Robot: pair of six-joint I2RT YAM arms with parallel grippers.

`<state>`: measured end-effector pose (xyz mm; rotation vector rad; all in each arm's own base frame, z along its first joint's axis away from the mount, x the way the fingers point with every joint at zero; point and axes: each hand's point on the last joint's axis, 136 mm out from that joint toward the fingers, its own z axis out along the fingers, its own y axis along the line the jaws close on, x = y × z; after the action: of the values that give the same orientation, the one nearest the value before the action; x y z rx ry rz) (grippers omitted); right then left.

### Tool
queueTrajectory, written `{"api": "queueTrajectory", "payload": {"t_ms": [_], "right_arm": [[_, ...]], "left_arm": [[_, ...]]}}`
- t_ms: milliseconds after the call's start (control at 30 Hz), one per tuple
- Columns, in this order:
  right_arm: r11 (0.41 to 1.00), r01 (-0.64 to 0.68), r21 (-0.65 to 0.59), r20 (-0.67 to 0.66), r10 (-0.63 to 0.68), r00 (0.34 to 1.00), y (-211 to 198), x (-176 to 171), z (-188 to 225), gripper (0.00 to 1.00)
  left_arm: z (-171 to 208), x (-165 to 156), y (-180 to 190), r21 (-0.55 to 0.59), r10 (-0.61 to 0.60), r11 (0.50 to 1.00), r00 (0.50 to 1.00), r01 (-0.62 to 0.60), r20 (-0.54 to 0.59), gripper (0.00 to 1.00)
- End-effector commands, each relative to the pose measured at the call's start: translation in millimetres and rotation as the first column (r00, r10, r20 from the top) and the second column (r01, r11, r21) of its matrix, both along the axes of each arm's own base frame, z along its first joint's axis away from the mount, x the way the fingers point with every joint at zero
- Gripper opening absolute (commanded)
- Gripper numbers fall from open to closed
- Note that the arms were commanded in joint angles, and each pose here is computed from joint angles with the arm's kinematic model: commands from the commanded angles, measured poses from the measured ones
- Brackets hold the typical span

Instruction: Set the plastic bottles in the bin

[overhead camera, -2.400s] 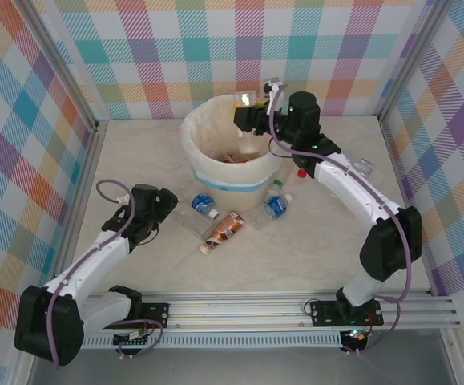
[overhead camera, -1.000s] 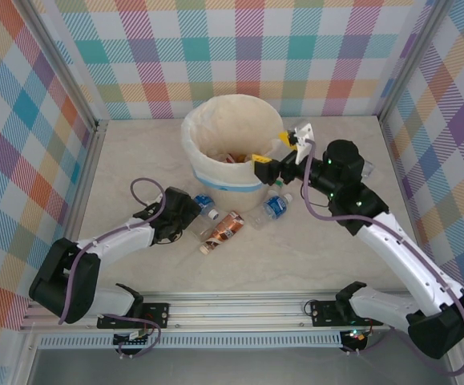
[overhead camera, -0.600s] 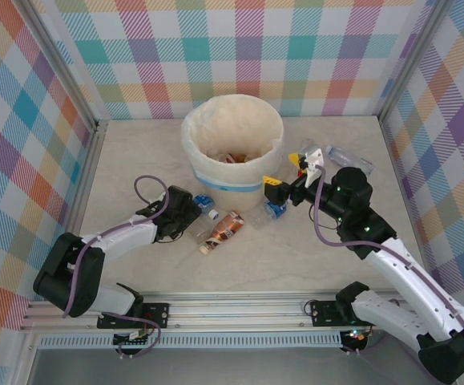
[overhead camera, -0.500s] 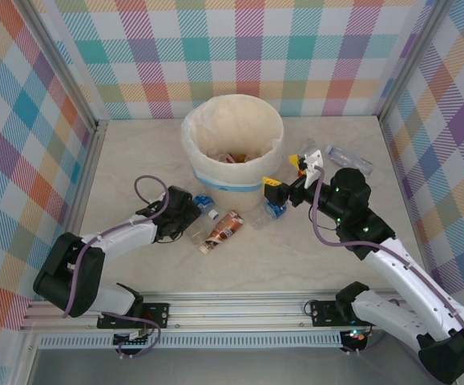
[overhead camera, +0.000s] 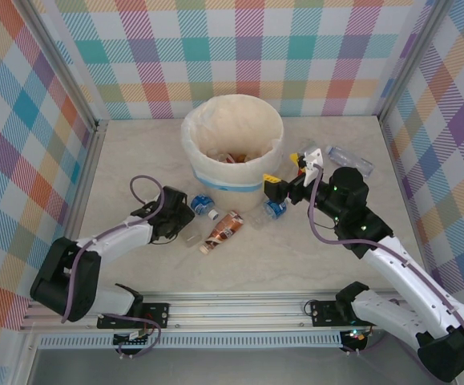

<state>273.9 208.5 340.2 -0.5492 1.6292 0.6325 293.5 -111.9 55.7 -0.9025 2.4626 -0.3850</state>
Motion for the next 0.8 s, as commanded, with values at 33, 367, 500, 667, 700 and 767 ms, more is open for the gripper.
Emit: {"api": "queueTrajectory", "payload": {"t_ms": [33,367,500,667,700,767], "right_arm": [[0.998,0.041,0.038,0.029,-0.042,0.999,-6,3,13,1.00],[0.987,0.150,0.049,-0.013,-0.150,0.989,-23,10,-1,1.00],[0.982,0.178,0.057,-0.038,-0.176,0.984,-27,12,-6,1.00],[0.975,0.212,0.061,-0.062,-0.209,0.976,-31,15,-7,1.00],[0.974,0.216,0.062,-0.064,-0.212,0.975,-32,15,-7,1.00],[0.973,0.223,0.063,-0.064,-0.219,0.974,-33,15,-7,1.00]], "left_arm": [[52,5,21,0.082,-0.002,0.997,0.991,-0.009,0.133,0.54],[233,44,1,-0.062,-0.011,0.996,0.761,0.067,0.649,0.52],[301,53,-1,-0.036,-0.025,0.996,0.617,0.086,0.786,0.52],[347,69,-12,0.009,-0.061,0.994,0.490,0.107,0.869,0.52],[355,74,-18,0.032,-0.088,0.992,0.482,0.123,0.872,0.52],[363,86,-32,0.067,-0.143,0.983,0.475,0.173,0.868,0.52]]}}
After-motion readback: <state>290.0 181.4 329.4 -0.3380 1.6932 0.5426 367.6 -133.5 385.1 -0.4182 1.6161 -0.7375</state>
